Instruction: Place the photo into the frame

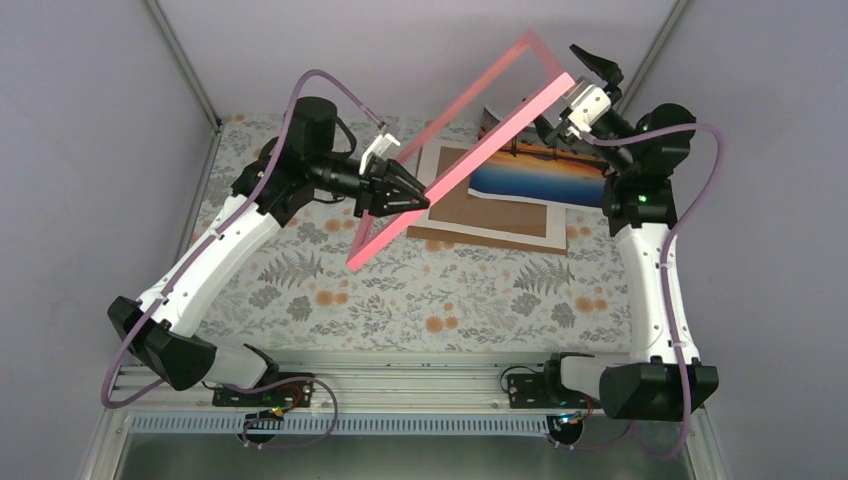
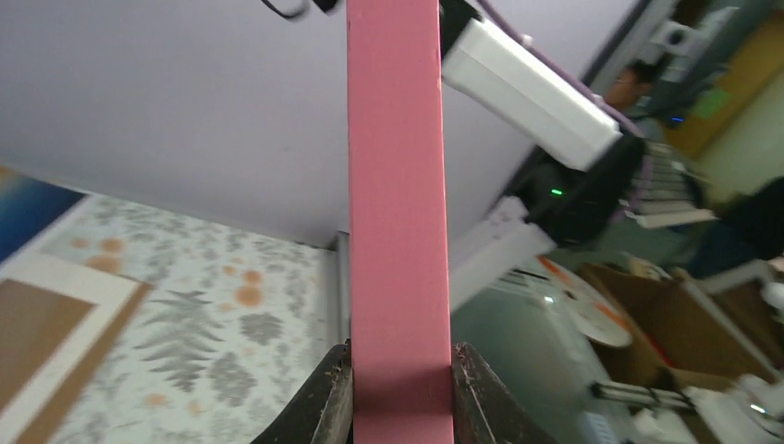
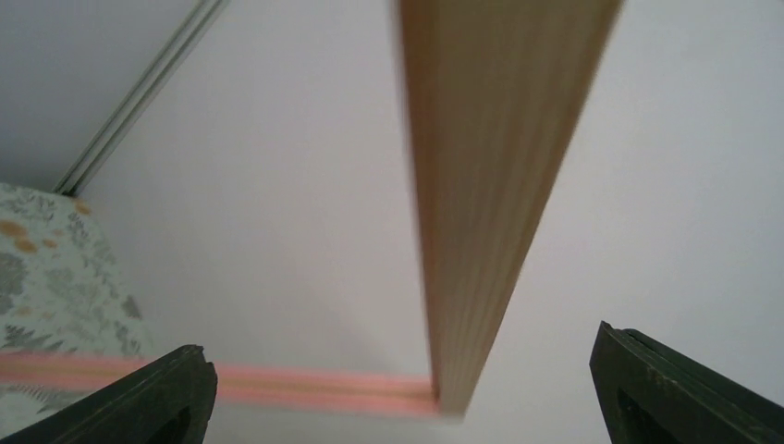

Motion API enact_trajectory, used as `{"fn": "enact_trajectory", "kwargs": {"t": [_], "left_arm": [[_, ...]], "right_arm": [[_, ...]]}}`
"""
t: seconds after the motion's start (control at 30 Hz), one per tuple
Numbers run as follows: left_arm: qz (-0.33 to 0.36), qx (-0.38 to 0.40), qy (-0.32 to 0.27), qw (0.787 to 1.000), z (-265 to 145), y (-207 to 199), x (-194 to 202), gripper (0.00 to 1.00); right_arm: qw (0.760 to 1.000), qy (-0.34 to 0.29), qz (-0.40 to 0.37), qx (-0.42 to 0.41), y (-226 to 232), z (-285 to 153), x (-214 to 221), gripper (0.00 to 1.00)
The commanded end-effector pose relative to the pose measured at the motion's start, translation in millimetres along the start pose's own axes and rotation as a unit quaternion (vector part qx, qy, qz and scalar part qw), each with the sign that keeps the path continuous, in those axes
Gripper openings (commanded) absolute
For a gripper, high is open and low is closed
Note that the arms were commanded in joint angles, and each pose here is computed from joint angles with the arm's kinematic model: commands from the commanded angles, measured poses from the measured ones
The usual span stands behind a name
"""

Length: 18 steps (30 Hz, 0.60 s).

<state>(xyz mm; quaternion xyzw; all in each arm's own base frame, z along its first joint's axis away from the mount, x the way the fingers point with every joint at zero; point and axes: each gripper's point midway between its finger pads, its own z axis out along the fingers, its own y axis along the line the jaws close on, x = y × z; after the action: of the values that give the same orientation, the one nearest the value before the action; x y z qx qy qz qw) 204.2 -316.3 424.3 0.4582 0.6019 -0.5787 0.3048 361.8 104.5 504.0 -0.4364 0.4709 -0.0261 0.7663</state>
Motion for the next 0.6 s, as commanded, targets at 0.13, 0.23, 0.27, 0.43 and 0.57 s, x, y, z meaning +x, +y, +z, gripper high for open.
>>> {"fn": "enact_trajectory", "kwargs": {"t": [0.13, 0.23, 0.27, 0.43, 0.57], "left_arm": [[0.072, 0.169, -0.006, 0.983, -15.1, -77.2, -6.6, 0.02], [0.068, 0.172, -0.005, 0.983, -15.4, -78.5, -5.3, 0.02], [0.066, 0.171, -0.004, 0.983, -15.3, -78.1, -4.3, 0.02], [0.056, 0.162, -0.005, 0.985, -14.2, -73.0, -0.6, 0.03], [0.048, 0.106, -0.021, 0.993, -15.8, -53.5, -7.4, 0.15]], "right_arm": [[0.995, -0.081, -0.055, 0.005, -18.7, -4.1, -62.1, 0.94], [0.995, -0.082, -0.063, 0.01, -20.5, -6.7, -66.0, 0.74], [0.995, -0.081, -0.065, 0.01, -20.1, -7.7, -66.5, 0.67], [0.995, -0.07, -0.073, 0.006, -13.5, -10.9, -61.9, 0.33], [0.997, -0.051, -0.061, 0.021, -19.8, -9.7, -55.0, 0.06]]}}
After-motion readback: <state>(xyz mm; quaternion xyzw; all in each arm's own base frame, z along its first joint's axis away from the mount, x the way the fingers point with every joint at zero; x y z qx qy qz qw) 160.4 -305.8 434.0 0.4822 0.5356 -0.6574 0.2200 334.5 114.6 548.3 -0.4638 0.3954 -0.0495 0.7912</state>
